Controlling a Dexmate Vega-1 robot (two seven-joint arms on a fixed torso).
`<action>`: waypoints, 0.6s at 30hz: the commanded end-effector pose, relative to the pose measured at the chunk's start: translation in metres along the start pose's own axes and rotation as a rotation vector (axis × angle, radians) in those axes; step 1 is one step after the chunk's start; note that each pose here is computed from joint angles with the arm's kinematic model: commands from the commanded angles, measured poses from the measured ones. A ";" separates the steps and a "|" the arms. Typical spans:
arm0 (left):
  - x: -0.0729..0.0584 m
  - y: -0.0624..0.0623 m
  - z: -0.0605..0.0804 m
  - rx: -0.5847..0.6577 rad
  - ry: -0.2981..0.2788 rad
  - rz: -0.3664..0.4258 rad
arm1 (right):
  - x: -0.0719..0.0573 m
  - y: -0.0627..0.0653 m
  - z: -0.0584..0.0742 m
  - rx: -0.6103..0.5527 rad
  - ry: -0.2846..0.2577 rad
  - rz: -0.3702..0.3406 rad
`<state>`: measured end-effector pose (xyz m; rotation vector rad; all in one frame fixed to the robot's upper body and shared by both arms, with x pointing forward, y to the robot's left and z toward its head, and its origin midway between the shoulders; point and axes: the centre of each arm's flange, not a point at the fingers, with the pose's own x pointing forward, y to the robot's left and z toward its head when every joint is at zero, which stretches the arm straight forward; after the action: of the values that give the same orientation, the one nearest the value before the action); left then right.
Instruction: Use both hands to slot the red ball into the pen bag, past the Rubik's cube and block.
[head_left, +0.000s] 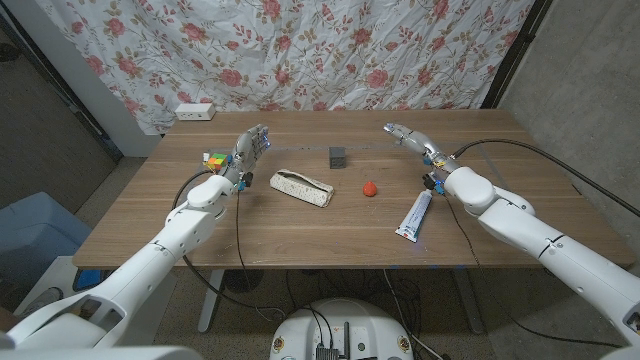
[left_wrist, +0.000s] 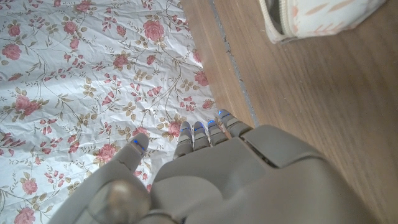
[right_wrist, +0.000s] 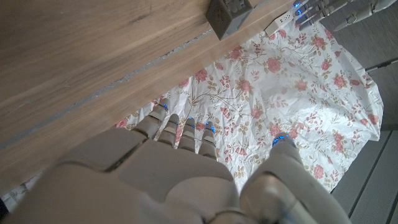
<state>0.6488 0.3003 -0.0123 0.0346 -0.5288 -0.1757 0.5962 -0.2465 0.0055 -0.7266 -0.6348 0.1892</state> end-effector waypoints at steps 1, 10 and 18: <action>-0.001 -0.006 0.000 0.005 0.015 0.005 | -0.010 -0.004 0.011 -0.238 0.011 0.038; -0.005 -0.009 -0.002 0.003 0.014 0.029 | -0.017 -0.005 0.021 -0.377 0.005 0.045; -0.011 -0.010 -0.005 -0.006 0.022 0.044 | -0.018 -0.003 0.034 -0.495 0.018 0.089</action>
<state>0.6457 0.2951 -0.0158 0.0319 -0.5159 -0.1486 0.5711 -0.2411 0.0137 -1.0282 -0.6622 0.1435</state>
